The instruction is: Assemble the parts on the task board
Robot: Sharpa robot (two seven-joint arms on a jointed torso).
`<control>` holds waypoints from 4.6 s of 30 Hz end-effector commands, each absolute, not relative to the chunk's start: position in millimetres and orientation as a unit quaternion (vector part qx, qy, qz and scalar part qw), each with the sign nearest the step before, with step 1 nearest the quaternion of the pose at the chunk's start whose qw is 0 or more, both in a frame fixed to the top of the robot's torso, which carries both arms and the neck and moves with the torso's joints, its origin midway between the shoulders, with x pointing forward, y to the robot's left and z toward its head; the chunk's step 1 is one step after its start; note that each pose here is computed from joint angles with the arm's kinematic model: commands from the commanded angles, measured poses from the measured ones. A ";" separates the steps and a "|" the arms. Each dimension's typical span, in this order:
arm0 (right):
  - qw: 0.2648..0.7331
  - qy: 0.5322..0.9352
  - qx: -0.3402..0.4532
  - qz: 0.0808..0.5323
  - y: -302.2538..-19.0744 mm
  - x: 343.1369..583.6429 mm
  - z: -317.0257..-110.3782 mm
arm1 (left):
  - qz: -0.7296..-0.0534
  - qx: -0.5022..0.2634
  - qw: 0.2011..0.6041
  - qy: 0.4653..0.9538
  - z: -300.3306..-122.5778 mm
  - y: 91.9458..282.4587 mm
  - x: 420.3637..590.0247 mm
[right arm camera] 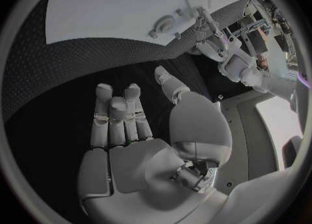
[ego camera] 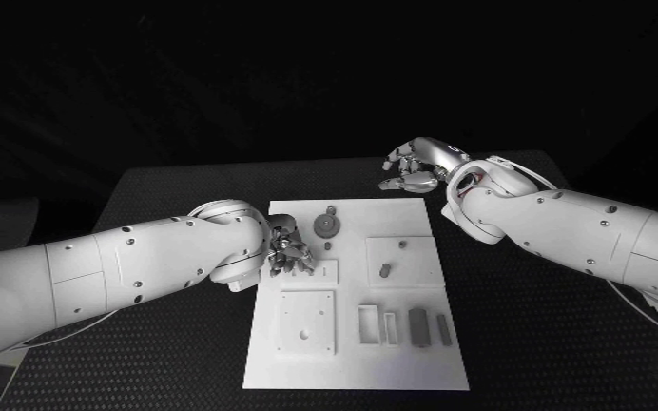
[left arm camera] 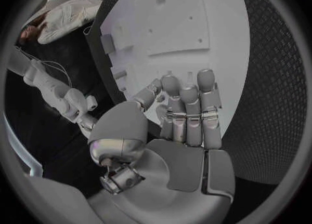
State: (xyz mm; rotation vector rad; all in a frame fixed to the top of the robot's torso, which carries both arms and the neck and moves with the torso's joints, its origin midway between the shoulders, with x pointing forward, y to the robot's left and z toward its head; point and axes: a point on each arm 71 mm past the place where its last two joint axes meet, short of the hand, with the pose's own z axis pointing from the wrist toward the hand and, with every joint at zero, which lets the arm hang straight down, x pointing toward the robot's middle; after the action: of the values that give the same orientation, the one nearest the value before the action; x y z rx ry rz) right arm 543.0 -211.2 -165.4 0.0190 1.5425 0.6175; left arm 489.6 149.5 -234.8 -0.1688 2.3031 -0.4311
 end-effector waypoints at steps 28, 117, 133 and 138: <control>0.667 0.692 0.002 0.278 -208.7 542.6 -166.4 | -0.167 -0.060 0.375 0.910 -238.3 148.2 487.6; 0.661 0.697 -0.001 0.278 -207.2 543.1 -167.7 | -0.161 -0.046 0.374 0.912 -244.7 136.3 487.0; 0.660 0.698 -0.001 0.278 -207.6 543.1 -167.8 | -0.167 -0.041 0.374 0.912 -246.0 130.2 484.5; 0.660 0.698 -0.002 0.278 -207.3 543.1 -167.9 | -0.167 -0.037 0.375 0.911 -246.0 128.4 484.1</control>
State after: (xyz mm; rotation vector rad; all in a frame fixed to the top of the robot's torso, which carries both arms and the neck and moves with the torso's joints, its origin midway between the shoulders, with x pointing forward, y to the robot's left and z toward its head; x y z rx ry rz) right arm 543.5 -208.7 -167.5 0.0085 1.5719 0.6206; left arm 490.5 139.7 -240.7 -0.1249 2.3241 -0.3880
